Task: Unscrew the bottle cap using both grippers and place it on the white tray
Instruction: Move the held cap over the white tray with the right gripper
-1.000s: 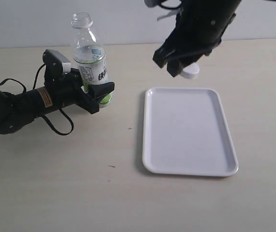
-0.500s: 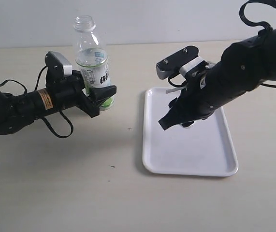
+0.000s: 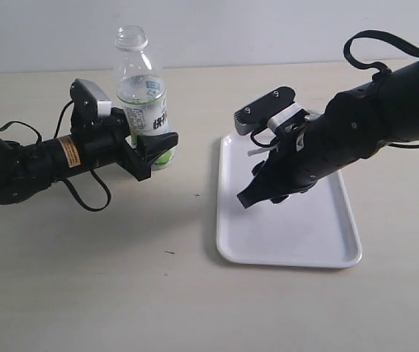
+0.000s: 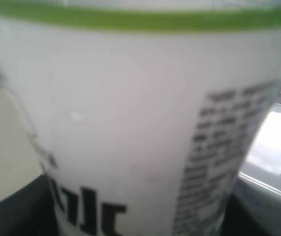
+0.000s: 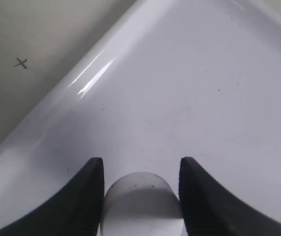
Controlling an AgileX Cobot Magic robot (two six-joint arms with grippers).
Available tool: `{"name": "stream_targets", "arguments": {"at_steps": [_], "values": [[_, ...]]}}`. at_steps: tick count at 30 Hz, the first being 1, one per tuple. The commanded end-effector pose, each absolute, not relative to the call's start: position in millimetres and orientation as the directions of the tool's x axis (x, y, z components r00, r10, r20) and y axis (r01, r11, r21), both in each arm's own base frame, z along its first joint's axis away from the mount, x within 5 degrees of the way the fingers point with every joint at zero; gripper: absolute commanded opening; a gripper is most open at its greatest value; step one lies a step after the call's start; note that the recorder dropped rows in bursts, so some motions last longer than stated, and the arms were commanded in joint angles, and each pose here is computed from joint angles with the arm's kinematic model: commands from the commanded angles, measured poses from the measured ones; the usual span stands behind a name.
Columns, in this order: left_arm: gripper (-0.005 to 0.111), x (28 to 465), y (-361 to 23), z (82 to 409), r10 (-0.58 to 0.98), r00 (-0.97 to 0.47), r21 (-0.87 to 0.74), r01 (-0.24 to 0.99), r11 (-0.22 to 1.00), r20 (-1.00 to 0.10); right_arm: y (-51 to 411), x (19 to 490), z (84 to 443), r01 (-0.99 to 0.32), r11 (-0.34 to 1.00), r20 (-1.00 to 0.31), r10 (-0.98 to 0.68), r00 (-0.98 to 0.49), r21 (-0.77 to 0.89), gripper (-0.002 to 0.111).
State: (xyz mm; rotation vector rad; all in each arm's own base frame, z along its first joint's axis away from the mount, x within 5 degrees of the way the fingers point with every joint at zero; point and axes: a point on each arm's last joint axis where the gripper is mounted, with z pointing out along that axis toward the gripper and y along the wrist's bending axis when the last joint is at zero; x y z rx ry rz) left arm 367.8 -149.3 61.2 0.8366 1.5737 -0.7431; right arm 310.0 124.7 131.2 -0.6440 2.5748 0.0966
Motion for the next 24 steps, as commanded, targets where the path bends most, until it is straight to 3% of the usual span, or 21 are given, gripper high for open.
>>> {"name": "stream_targets", "arguments": {"at_steps": [1, 9, 24], "values": [[0.000, 367.4, -150.5, 68.6, 0.076, -0.073, -0.022, 0.848, 0.529, -0.994, 123.8, 311.7, 126.6, -0.453, 0.890, -0.483, -0.417, -0.770, -0.047, 0.000], [0.028, 367.2, -150.6, 68.0, 0.081, -0.075, -0.021, 0.849, 0.528, -0.994, 124.3, 312.9, 126.3, -0.452, 0.891, -0.494, -0.415, -0.764, -0.048, 0.000], [0.028, 366.0, -150.9, 65.1, 0.115, -0.084, -0.013, 0.856, 0.516, -0.990, 124.6, 313.8, 126.8, -0.451, 0.891, -0.504, -0.412, -0.759, -0.049, 0.000]]}}
